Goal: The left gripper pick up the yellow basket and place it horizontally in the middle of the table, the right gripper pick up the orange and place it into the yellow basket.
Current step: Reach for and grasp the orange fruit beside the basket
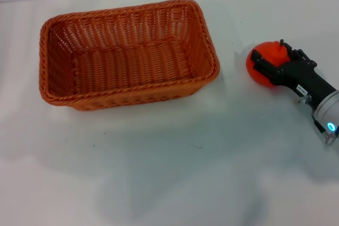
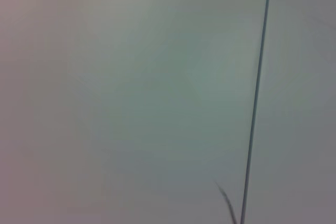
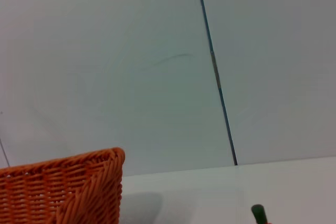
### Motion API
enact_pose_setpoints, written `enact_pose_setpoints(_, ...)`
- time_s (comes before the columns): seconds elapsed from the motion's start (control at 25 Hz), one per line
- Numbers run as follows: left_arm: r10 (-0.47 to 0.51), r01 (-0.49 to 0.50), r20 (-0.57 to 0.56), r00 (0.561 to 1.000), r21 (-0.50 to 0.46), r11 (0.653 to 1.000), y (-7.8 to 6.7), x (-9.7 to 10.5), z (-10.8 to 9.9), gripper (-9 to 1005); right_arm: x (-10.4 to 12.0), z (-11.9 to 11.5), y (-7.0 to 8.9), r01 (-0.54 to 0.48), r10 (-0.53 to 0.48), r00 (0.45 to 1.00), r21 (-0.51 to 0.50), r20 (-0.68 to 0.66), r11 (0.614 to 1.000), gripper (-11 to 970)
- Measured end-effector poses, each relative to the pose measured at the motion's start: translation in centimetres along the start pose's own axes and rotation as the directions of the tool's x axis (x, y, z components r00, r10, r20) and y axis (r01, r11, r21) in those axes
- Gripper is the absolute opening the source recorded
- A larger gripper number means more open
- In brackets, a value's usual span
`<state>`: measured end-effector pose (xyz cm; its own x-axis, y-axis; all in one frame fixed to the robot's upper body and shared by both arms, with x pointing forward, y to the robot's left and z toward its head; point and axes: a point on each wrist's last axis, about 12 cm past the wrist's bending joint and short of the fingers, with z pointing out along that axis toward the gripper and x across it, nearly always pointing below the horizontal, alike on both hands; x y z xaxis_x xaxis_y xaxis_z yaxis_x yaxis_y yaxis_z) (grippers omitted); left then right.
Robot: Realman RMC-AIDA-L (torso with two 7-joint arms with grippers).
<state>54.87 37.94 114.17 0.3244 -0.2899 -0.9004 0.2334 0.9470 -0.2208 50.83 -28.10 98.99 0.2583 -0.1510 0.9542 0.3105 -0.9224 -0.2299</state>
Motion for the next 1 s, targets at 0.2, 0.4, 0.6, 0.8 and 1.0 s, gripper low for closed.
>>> enact_pose_setpoints(0.2, 0.0, 0.0, 0.0, 1.0, -0.002, 1.0, 0.04, 0.0, -0.1, 900, -0.03, -0.15, 0.0, -0.01, 0.01, 1.0, 0.001, -0.004, 1.0, 936)
enact_pose_setpoints(0.4, -0.001, 0.001, 0.001, 1.0, 0.001, 1.0, 0.02, -0.02, -0.13, 900, -0.07, -0.31, 0.11, -0.008, 0.008, 1.0, -0.002, -0.004, 1.0, 806)
enact_pose_setpoints(0.6, -0.004, 0.004, 0.002, 1.0, 0.002, 1.0, 0.01, -0.03, -0.13, 899, -0.1, -0.38, 0.09, 0.001, -0.001, 1.0, 0.004, -0.002, 1.0, 501)
enact_pose_setpoints(0.8, -0.009, 0.009, 0.001, 1.0, 0.002, 1.0, -0.01, 0.07, -0.24, 899, -0.12, -0.43, 0.09, 0.001, -0.001, 1.0, 0.006, -0.002, 1.0, 354)
enact_pose_setpoints(1.0, -0.018, 0.018, -0.005, 1.0, -0.002, 1.0, 0.0, 0.32, -0.39, 899, 0.34, -0.54, -0.18, -0.002, 0.004, 0.999, 0.032, -0.044, 0.999, 329)
